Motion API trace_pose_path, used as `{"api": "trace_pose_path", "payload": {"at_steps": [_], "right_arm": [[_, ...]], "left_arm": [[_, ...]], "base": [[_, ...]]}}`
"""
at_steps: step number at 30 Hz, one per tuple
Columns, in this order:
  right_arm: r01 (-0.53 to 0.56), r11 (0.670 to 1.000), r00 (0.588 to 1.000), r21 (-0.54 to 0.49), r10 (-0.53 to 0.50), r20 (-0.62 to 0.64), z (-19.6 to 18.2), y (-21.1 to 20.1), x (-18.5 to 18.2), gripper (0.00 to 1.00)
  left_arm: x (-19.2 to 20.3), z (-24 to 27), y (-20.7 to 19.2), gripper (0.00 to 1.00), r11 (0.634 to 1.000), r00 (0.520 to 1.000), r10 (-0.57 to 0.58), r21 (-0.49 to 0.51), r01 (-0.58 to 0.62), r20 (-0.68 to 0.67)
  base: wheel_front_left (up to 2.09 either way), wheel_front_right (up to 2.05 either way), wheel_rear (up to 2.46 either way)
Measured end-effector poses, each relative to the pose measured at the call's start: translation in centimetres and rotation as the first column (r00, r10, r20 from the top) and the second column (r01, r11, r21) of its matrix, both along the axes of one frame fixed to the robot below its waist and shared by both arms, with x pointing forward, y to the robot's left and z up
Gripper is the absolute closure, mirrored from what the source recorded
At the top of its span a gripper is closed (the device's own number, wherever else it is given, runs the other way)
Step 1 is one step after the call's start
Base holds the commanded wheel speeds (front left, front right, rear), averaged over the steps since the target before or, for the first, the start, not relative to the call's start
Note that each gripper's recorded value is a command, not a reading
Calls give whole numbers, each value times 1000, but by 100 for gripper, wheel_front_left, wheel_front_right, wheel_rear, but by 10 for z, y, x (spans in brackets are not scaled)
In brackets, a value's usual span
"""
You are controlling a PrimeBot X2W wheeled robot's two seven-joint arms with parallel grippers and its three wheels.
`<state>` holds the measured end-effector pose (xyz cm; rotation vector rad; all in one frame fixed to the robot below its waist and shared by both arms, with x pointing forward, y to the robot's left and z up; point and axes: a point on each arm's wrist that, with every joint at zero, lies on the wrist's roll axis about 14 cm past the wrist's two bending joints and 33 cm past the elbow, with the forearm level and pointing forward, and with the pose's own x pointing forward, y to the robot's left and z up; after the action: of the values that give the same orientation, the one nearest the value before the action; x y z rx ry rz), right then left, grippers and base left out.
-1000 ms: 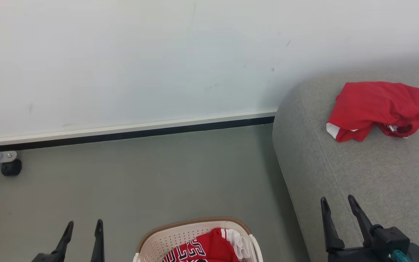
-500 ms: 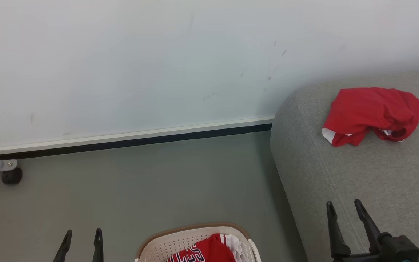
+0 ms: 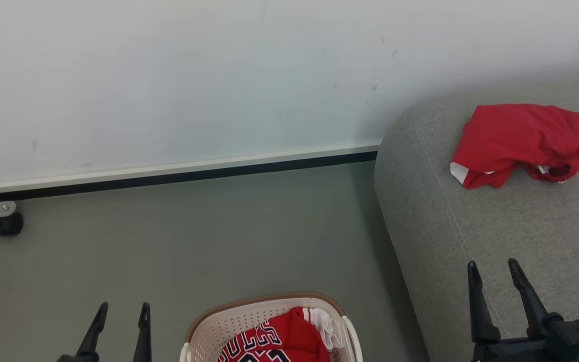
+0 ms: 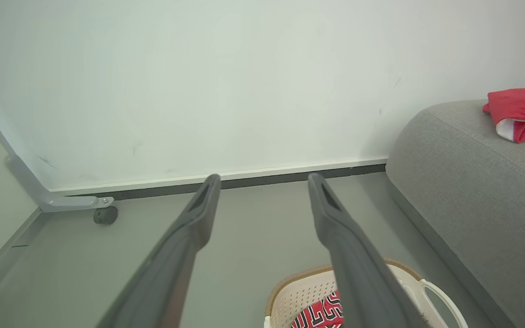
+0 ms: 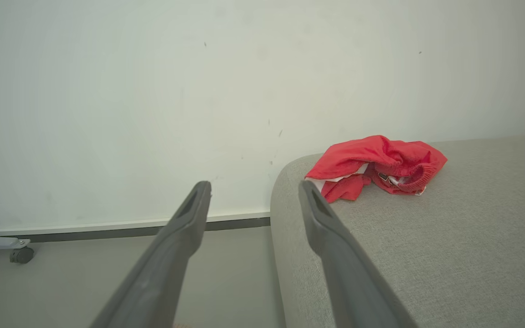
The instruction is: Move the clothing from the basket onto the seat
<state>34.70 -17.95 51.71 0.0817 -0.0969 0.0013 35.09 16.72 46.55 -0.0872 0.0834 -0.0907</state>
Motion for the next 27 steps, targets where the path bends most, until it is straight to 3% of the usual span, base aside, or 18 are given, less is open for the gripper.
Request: {"api": "trace_pose_path", "payload": {"at_steps": [6,12,17,27], "right_arm": [[26,1000,1000,-17,-26,14,5,-10,17,0],[47,998,998,-34,-46,30,8,-19,37,0],[71,995,995,-65,-66,76,20,-29,60,0],[82,986,987,-148,-60,151,40,-39,95,0]], "left_arm": [[27,1,-28,0,995,994,-104,3,104,16],[37,-34,-59,0,974,970,-224,19,227,-91],[36,-83,-92,0,941,912,-328,-2,338,-247],[33,-145,-138,0,890,794,-432,-60,451,-427]], "base": [[0,0,0],[0,0,0],[0,0,0],[0,0,0]]}}
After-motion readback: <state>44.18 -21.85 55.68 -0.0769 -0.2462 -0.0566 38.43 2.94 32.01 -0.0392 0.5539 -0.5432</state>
